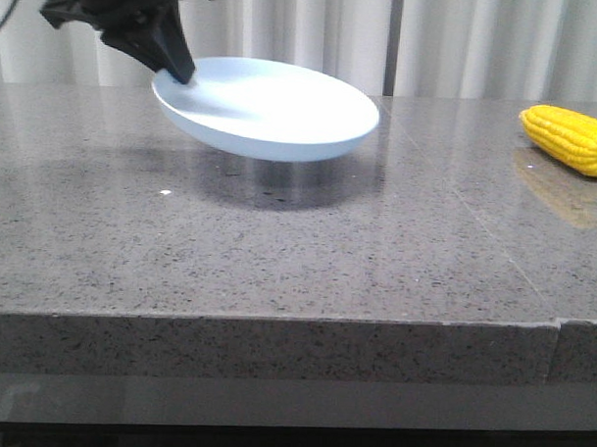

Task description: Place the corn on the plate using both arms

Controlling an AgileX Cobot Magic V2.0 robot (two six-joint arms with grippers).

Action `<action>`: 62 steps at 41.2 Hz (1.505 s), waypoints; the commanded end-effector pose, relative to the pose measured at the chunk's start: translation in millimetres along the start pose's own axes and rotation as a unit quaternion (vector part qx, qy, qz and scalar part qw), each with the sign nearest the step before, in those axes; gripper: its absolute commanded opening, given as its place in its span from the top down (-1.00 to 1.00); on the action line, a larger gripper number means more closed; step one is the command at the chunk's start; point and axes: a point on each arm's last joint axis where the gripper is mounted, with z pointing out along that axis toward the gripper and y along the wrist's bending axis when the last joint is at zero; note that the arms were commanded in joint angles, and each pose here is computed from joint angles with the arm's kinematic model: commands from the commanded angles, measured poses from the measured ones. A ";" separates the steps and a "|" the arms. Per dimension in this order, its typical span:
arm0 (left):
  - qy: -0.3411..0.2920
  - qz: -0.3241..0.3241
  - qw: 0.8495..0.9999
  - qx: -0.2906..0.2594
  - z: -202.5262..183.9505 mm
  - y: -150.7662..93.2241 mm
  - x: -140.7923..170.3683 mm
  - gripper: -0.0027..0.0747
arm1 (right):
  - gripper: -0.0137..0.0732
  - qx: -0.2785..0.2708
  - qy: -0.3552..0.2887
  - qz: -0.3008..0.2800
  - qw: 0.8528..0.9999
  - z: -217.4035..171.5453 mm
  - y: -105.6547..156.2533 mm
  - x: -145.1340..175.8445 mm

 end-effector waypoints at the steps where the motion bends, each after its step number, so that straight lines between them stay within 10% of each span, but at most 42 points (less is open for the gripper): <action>1: -0.058 -0.006 0.998 0.020 -14.9 -14.6 -15.8 0.98 | -0.80 -0.001 -0.047 -0.009 0.999 -4.1 1.1 -15.9; 13: -0.039 -0.021 0.999 0.023 7.1 -10.0 -10.8 0.95 | -0.80 -0.001 -0.047 -0.009 0.999 -4.1 1.1 -15.9; 29: -0.032 -0.004 0.999 0.013 1.8 -9.7 -10.0 -0.11 | -0.80 -0.001 -0.047 -0.009 0.999 -4.1 1.1 -15.9; 46: -0.049 0.168 0.984 -0.026 -100.7 -74.3 -0.5 -0.10 | -0.80 -0.001 -0.047 -0.009 0.999 -4.1 1.1 -15.9; 62: -0.132 0.169 0.976 -0.025 -189.9 -97.2 42.6 -0.10 | -0.80 -0.001 -0.047 -0.009 0.999 -4.1 1.1 -15.9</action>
